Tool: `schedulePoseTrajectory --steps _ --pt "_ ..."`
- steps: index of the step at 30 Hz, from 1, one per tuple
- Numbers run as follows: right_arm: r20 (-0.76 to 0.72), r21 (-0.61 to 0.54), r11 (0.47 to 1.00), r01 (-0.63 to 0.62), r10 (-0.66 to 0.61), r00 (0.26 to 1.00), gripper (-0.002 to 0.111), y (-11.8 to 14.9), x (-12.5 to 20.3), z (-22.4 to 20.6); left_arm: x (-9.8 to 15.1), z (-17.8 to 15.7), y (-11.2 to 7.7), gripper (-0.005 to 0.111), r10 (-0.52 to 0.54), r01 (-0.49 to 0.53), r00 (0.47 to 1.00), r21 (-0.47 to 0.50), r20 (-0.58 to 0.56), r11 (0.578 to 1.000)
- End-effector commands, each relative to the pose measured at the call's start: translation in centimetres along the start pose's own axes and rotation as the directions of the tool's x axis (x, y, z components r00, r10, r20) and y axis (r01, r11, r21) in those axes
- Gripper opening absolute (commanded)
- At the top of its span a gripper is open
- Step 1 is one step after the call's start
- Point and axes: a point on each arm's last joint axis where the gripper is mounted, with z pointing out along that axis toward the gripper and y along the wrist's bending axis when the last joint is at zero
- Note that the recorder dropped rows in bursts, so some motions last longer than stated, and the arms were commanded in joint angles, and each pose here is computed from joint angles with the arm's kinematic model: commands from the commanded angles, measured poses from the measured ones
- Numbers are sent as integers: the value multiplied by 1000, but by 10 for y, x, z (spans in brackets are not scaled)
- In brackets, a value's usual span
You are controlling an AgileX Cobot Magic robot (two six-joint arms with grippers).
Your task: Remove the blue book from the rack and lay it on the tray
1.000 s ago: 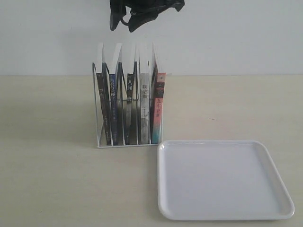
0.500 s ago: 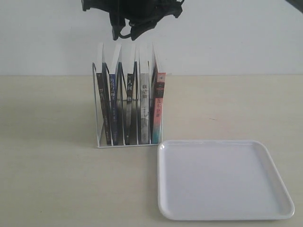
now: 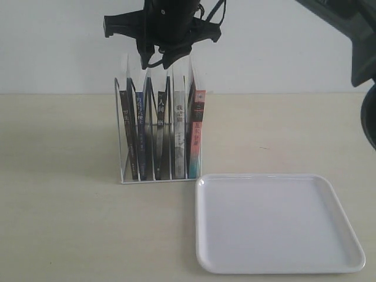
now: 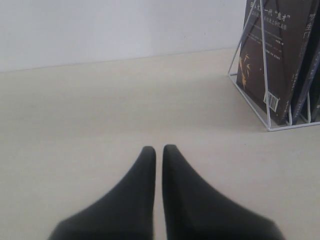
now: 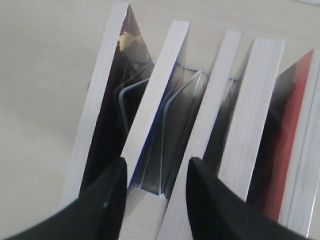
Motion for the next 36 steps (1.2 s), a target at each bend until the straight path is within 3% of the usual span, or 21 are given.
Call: schedulePoseTrajectory --steps 1,21,28,36 --pt "26 32 999 -7 6 1000 38 -5 -3 -4 -3 -1 0 5 0 0 1000 -3 22 1000" --pt "26 32 999 -9 8 1000 37 -5 -3 -4 -3 -1 0 5 0 0 1000 -3 22 1000" --pt "26 32 999 -7 7 1000 18 -5 -3 -4 -3 -1 0 5 0 0 1000 -3 22 1000" --pt "26 32 999 -10 9 1000 36 -5 -3 -4 -3 -1 0 5 0 0 1000 -3 22 1000"
